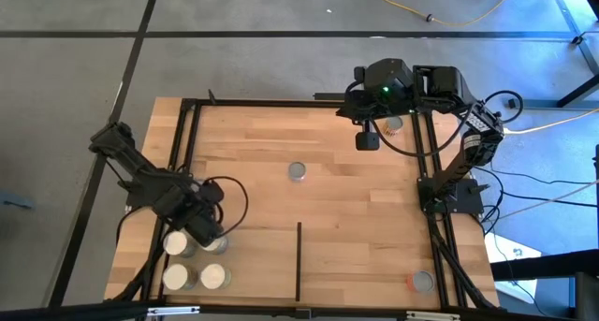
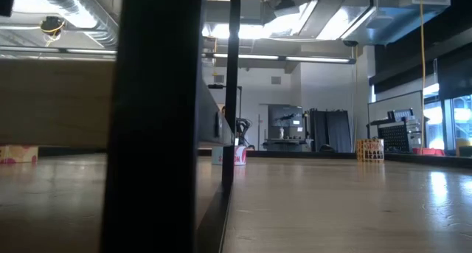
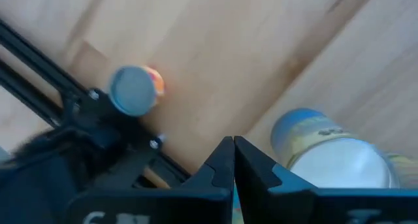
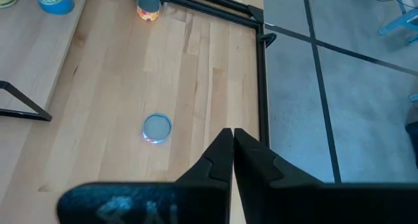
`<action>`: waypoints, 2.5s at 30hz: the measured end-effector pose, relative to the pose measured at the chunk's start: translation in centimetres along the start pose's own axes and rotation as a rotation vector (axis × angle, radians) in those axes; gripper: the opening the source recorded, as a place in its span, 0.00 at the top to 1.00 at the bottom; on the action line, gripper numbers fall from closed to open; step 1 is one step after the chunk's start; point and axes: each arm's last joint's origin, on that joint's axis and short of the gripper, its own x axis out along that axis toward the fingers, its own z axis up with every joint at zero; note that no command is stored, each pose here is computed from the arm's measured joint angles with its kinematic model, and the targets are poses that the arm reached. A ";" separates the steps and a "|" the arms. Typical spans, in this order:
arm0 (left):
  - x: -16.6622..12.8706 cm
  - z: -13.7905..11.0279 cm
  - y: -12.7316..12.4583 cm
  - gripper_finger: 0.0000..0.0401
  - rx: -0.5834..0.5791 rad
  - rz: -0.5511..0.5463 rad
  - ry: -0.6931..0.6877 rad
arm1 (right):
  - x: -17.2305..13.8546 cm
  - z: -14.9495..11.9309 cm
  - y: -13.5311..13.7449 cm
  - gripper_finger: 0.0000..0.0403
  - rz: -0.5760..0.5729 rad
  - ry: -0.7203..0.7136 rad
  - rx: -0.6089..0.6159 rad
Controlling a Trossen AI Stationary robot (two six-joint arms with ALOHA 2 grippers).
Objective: Pick and place cans onto a shelf
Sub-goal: Put the canned sauce on the shelf
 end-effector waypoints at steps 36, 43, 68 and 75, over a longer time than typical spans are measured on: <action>4.8 -0.7 -1.7 1.00 0.070 -0.075 0.055 | 0.0 0.0 0.0 0.96 0.001 0.000 0.000; 4.6 -0.6 -1.6 1.00 0.070 -0.067 0.034 | 0.0 0.0 -0.1 0.96 -0.017 0.007 0.001; -6.2 2.8 4.2 1.00 -0.090 -0.103 -0.517 | -5.8 -3.6 -0.3 0.96 -0.182 0.087 0.389; -6.7 3.1 5.4 1.00 -0.108 -0.102 -0.576 | -9.1 -4.9 0.6 0.96 -0.155 0.009 0.415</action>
